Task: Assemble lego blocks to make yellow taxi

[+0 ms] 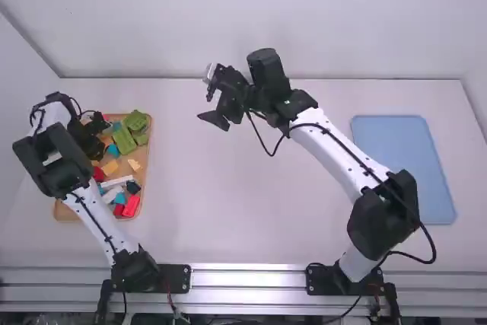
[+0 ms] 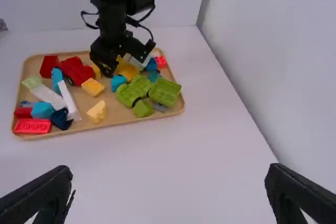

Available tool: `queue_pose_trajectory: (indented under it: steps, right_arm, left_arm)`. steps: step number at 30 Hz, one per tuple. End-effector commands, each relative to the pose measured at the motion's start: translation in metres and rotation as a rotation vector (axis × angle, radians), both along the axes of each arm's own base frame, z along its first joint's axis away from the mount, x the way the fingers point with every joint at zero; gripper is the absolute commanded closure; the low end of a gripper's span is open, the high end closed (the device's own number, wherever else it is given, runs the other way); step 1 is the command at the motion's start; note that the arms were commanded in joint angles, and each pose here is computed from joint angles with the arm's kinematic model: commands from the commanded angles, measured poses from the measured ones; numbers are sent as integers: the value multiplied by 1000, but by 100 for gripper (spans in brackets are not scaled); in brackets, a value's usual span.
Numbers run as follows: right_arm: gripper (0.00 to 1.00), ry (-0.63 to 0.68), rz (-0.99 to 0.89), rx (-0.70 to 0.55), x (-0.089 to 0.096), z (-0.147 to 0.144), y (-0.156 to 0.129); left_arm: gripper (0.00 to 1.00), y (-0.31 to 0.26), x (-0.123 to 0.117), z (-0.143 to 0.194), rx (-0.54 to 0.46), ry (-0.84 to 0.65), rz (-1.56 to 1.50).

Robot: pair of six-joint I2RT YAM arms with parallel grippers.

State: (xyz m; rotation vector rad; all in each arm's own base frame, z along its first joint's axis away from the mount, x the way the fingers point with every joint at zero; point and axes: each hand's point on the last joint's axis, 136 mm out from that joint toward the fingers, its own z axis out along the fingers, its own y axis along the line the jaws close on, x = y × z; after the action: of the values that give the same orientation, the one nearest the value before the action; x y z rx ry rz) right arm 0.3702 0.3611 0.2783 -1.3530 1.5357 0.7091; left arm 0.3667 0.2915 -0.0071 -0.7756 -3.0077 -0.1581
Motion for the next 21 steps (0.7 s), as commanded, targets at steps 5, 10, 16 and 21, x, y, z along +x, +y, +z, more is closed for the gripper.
queue_pose_trajectory:
  steps: [5,10,16,21]
  right_arm:
    - [2,11,-9,6,3,-1,0]
    - [2,4,-10,10,4,0,-1]
    - [2,12,-32,7,11,-1,-9]
    - [2,79,-87,31,22,-1,-23]
  left_arm:
    - [75,-2,0,-1,-1,6,23]
    - [78,-7,10,50,-42,-56,184]
    - [98,-37,17,137,-139,-215,264]
    - [98,-94,20,179,-137,-341,73]
